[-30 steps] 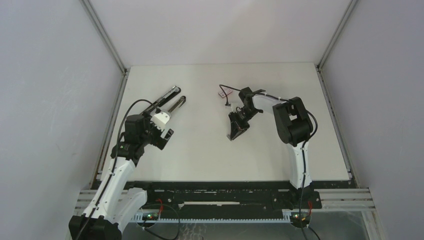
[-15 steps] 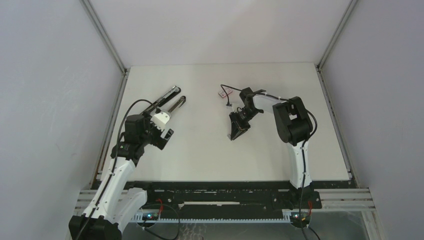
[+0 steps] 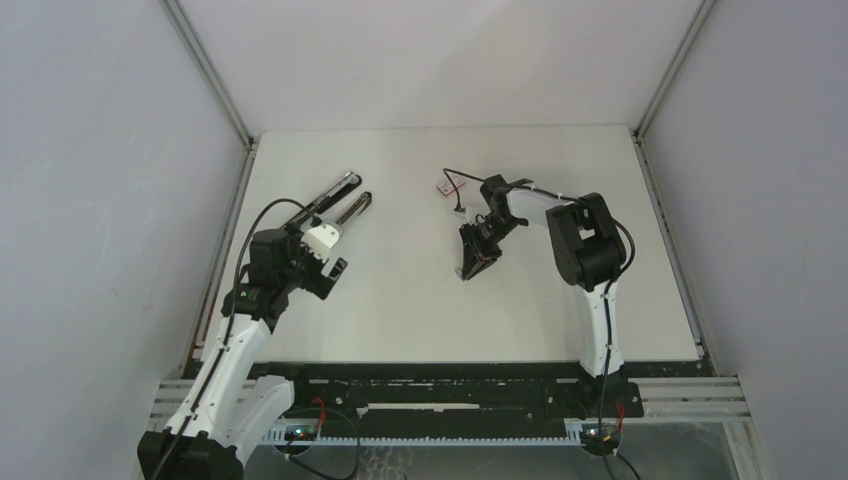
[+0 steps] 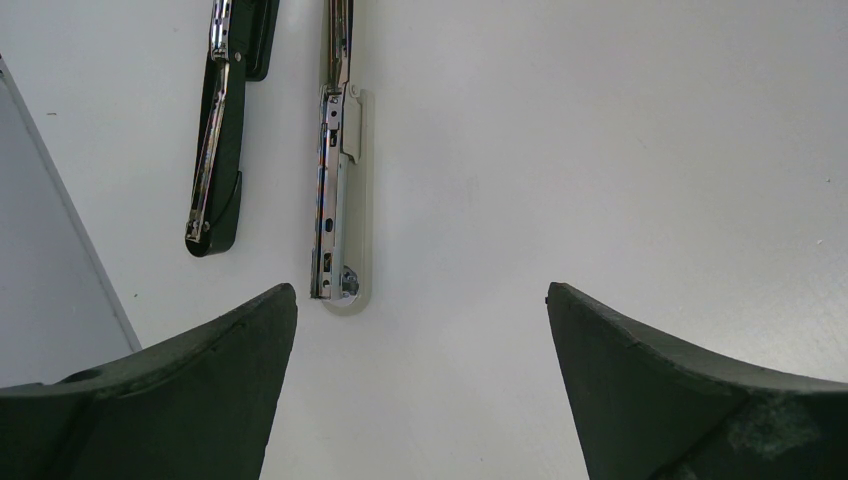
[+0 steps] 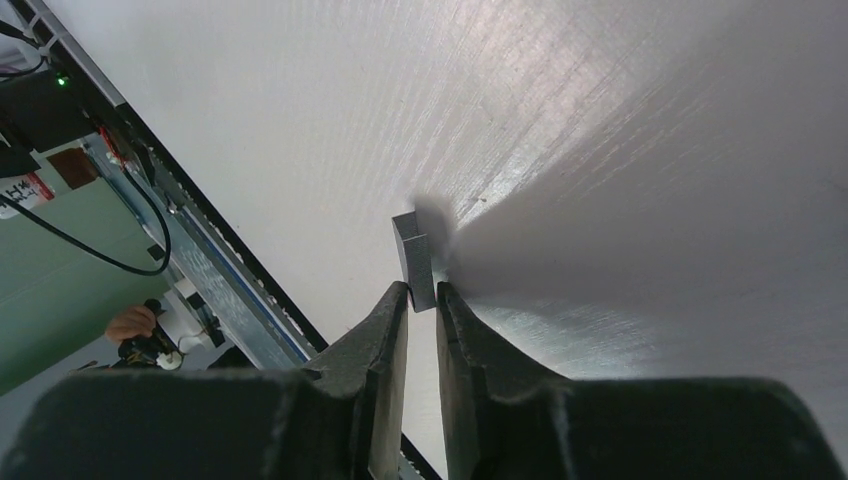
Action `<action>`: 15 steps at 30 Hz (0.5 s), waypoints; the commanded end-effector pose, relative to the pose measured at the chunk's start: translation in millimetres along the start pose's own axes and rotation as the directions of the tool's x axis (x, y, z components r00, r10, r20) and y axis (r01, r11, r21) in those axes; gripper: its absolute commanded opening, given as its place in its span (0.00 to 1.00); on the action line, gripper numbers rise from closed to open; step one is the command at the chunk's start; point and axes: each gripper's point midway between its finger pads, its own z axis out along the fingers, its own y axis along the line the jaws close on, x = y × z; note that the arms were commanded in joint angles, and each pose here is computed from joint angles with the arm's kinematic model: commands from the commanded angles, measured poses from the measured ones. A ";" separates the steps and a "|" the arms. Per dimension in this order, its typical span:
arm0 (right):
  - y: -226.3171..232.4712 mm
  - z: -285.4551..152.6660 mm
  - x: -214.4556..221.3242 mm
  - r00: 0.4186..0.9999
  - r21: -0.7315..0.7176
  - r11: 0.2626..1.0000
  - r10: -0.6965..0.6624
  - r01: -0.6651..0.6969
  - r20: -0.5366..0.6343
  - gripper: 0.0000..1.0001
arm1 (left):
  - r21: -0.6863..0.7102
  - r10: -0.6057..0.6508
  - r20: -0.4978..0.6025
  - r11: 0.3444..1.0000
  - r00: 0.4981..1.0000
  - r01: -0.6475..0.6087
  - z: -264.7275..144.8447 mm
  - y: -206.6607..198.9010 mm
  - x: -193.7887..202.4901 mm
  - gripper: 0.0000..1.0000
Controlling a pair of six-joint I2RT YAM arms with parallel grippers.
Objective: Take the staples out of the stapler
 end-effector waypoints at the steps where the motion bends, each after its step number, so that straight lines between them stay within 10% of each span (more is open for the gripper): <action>1: -24.2 0.8 -2.6 1.000 0.099 0.995 -0.005 0.005 0.006 0.18 | -0.017 0.012 0.021 1.000 1.000 -0.011 -0.1 3.3 -2.0 1.00; 15: -32.7 -7.1 -3.5 1.000 0.176 0.984 -0.004 0.001 0.020 0.27 | -0.017 0.011 0.019 1.000 1.000 -0.011 0.2 3.1 -1.6 1.00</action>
